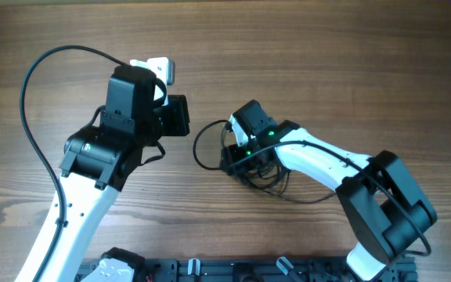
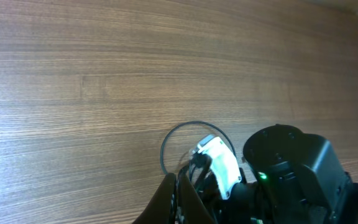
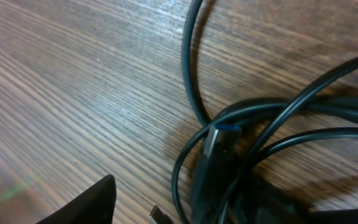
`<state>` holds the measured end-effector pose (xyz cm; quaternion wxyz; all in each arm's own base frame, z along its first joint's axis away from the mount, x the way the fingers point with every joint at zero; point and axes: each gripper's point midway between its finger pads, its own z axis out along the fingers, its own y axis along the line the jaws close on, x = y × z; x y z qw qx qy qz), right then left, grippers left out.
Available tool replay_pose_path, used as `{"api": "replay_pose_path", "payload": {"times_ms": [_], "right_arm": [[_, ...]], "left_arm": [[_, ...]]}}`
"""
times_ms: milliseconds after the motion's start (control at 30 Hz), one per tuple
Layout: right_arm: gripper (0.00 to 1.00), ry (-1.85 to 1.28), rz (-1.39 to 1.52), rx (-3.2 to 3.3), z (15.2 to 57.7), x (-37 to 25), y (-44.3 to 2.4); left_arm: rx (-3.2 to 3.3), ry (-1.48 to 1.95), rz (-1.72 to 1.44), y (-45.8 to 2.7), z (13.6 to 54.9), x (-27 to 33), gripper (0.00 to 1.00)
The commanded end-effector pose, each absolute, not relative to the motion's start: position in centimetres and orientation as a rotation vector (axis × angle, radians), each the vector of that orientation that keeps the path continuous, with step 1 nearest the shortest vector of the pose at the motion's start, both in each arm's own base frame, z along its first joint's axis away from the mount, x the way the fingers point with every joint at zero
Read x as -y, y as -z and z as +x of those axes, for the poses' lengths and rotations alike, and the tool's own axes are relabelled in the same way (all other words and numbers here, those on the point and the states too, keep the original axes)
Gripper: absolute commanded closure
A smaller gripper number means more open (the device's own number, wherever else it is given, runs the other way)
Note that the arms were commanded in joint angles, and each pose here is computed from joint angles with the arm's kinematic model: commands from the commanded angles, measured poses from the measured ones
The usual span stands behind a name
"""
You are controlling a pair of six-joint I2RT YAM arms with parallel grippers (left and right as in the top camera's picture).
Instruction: Untangle cables
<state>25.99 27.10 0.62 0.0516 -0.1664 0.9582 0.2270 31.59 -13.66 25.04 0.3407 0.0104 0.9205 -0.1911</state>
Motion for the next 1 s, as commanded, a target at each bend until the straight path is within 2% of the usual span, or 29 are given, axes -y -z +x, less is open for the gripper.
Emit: {"api": "replay_pose_path", "payload": {"times_ms": [0,33,100,267,367,600,733,833,867,900,967], "right_arm": [[0.56,-0.638,-0.483,-2.98,24.6,-25.8,1.5],[0.63,-0.641,-0.464,-2.985,24.6,-25.8,1.5],[0.94,-0.677,-0.441,-2.984,24.6,-26.2,1.3],[0.96,-0.762,-0.458,-2.927,25.8,-27.7,-0.5],[0.96,-0.722,-0.451,-2.873,27.6,-27.5,-3.7],[0.96,-0.75,-0.692,-2.553,29.7,-28.2,-16.9],[0.96,-0.659,-0.697,-2.231,30.6,-26.7,-27.9],[0.96,-0.697,-0.685,-1.992,29.5,-26.0,-35.4],[0.96,-0.715,-0.665,-1.864,28.6,-25.3,-39.1],[0.96,-0.723,-0.656,-1.816,28.1,-25.0,-40.5],[0.96,-0.729,-0.647,-1.76,27.4,-24.5,-42.2]], "left_arm": [[-2.378,0.475,0.027,-25.5,31.9,13.3,0.96],[-2.378,0.475,0.027,-25.5,31.9,13.3,0.96],[-2.378,0.475,0.027,-25.5,31.9,13.2,0.96],[-2.378,0.469,0.025,-25.4,31.9,13.2,0.96],[-2.375,0.441,0.012,-25.4,32.1,12.8,0.96],[-2.374,0.434,-0.006,-25.4,32.3,12.3,0.95],[-2.374,0.434,-0.006,-25.4,32.3,12.3,0.95],[-2.376,0.455,0.003,-25.4,32.2,12.6,0.92],[-2.383,0.5,0.025,-25.4,32.0,13.2,0.89],[-2.385,0.537,0.055,-25.4,31.8,13.8,0.9],[-2.363,0.701,0.311,-25.7,30.6,16.8,0.94]]}}
